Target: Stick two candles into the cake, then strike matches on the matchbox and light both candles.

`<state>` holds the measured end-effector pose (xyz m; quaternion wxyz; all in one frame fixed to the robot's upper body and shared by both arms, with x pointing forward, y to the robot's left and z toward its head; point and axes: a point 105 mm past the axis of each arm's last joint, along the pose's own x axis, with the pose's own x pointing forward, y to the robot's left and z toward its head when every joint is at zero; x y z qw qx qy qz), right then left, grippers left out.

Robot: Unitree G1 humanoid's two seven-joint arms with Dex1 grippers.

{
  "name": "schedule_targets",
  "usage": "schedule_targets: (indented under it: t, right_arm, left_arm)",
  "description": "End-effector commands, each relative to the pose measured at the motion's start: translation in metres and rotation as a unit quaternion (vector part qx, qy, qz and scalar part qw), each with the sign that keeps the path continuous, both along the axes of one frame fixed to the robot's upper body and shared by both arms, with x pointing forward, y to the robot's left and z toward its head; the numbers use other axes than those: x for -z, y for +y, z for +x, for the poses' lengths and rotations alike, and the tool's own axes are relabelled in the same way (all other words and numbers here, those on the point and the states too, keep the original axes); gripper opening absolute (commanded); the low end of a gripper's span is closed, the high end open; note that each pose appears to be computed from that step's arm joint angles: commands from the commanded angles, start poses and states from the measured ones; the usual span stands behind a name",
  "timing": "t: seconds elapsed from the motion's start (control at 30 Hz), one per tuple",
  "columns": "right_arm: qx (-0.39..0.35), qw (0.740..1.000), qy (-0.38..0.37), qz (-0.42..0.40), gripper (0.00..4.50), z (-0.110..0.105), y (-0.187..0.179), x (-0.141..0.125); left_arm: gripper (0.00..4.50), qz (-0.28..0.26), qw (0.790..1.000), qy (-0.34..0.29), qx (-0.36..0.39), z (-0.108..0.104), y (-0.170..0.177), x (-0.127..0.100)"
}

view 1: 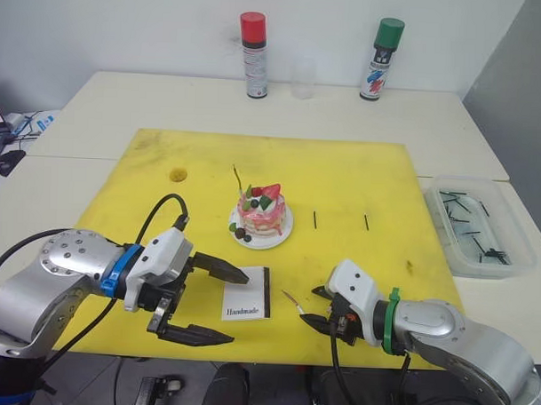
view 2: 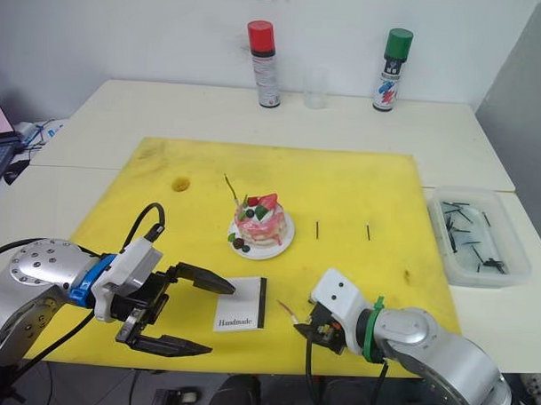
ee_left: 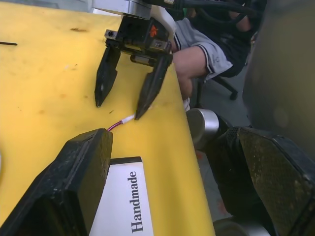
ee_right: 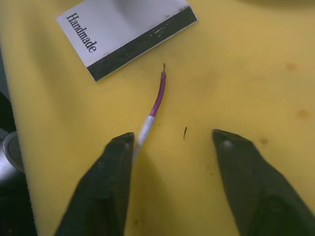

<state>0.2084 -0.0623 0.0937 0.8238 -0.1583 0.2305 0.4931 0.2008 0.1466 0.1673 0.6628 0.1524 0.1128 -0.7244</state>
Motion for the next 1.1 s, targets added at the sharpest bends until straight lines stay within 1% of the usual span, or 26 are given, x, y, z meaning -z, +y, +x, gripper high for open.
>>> schedule_targets:
  t: [0.03, 0.13, 0.17, 0.37, 0.43, 0.5, 0.63, 0.7, 0.83, 0.97, 1.1]
  right_arm:
    - [-0.025, 1.000, 0.006, 0.002, 1.17, -0.010, 0.006, -0.003]
    - [-0.028, 1.000, 0.011, 0.001, 0.09, -0.010, 0.007, -0.006]
    - [-0.027, 1.000, 0.013, 0.002, 0.04, -0.009, 0.007, -0.008]
    - [-0.032, 0.999, 0.006, 0.014, 0.04, -0.003, 0.005, -0.028]
    - [-0.034, 0.999, -0.011, 0.022, 0.04, 0.001, -0.001, -0.043]
    - [-0.034, 0.999, -0.021, 0.023, 0.04, 0.002, -0.006, -0.052]
    - [0.004, 0.998, -0.059, -0.009, 0.04, 0.011, -0.047, -0.069]
    - [0.022, 0.998, -0.061, -0.025, 0.04, 0.011, -0.070, -0.072]
    - [0.036, 0.996, -0.058, -0.051, 0.04, 0.000, -0.106, -0.067]
    - [0.067, 0.993, -0.039, -0.088, 0.04, -0.016, -0.153, -0.046]
    - [0.085, 0.990, -0.028, -0.105, 0.04, -0.029, -0.180, -0.030]
  left_arm:
    - [4.50, -0.006, 1.000, -0.013, 0.008, -0.001, -0.003, -0.004]
    - [4.50, -0.009, 1.000, -0.013, 0.007, -0.001, -0.004, -0.004]
    - [4.50, -0.009, 1.000, -0.012, 0.007, -0.001, -0.004, -0.004]
    - [4.50, -0.015, 1.000, -0.015, 0.009, 0.001, -0.005, -0.004]
    - [4.50, -0.024, 1.000, -0.014, 0.010, 0.002, -0.007, -0.006]
    - [4.50, -0.032, 0.999, -0.014, 0.012, 0.003, -0.010, -0.008]
    - [4.50, -0.060, 0.998, -0.008, 0.031, 0.003, -0.020, -0.014]
    - [4.50, -0.072, 0.997, -0.004, 0.040, 0.002, -0.025, -0.017]
    - [4.50, -0.088, 0.995, 0.003, 0.055, 0.001, -0.033, -0.022]
    - [4.50, -0.093, 0.993, 0.007, 0.069, -0.001, -0.037, -0.022]
    - [4.50, -0.095, 0.993, 0.007, 0.077, -0.002, -0.040, -0.022]
